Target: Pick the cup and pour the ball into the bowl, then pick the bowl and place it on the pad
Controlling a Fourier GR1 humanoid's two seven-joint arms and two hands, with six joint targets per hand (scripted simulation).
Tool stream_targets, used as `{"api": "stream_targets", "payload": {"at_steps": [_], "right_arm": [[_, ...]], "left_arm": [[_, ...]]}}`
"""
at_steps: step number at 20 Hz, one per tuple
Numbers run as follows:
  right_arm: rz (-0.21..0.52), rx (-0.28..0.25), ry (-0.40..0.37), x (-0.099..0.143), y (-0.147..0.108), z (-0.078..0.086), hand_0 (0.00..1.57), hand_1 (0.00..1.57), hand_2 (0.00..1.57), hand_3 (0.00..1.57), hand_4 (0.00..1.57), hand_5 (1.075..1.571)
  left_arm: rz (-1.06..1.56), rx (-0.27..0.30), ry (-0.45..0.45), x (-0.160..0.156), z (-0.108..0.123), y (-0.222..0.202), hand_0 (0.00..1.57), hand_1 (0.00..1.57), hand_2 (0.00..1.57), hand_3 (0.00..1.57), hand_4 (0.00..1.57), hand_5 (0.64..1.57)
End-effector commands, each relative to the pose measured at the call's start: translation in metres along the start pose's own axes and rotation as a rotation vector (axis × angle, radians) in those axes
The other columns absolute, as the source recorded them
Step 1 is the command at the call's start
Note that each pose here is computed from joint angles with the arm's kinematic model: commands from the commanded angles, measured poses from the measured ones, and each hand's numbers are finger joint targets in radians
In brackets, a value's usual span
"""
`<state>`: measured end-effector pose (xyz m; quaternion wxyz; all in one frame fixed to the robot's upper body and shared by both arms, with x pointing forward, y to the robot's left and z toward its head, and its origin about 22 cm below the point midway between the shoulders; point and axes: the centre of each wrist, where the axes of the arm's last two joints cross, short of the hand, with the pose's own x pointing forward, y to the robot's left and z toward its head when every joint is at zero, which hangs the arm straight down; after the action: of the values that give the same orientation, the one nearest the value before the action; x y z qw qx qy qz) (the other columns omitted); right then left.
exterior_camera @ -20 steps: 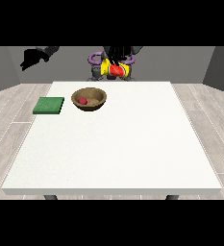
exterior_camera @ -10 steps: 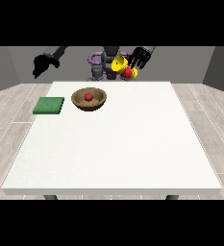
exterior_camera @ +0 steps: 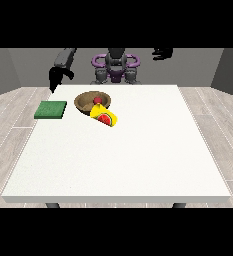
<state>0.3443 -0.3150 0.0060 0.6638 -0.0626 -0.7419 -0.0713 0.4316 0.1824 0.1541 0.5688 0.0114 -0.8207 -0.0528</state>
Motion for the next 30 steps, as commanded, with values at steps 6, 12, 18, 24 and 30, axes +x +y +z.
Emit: {"api": "stream_targets", "payload": {"at_steps": [6,12,18,24,30], "right_arm": [[-0.06,0.035,0.019,-0.017,0.031,0.02,0.0,0.0,0.0,0.0,0.0,1.57],[-0.045,0.06,0.035,-0.048,0.036,0.045,0.0,0.0,0.0,0.0,0.0,1.57],[-0.072,0.037,0.005,-0.048,0.039,0.029,0.0,0.0,0.0,0.0,0.0,1.57],[-0.104,-0.007,0.02,-0.065,0.024,0.029,0.0,0.0,0.0,0.0,0.0,1.571],[-0.163,0.022,-0.017,-0.073,0.01,0.032,0.0,0.0,0.0,0.0,0.0,1.569]], "left_arm": [[0.293,-0.062,0.031,0.02,0.01,0.162,0.0,0.0,0.0,0.0,0.29,1.548],[0.303,-0.021,0.016,0.044,0.017,0.207,0.0,0.0,0.0,0.0,0.21,1.555],[0.291,-0.007,-0.026,0.05,0.02,0.207,0.0,0.0,0.0,0.0,0.18,1.563],[0.335,-0.072,-0.072,0.098,0.01,0.222,0.0,0.0,0.0,0.0,0.15,1.566],[0.336,-0.038,-0.104,0.094,0.021,0.231,0.0,0.0,0.0,0.0,0.12,1.568]]}}
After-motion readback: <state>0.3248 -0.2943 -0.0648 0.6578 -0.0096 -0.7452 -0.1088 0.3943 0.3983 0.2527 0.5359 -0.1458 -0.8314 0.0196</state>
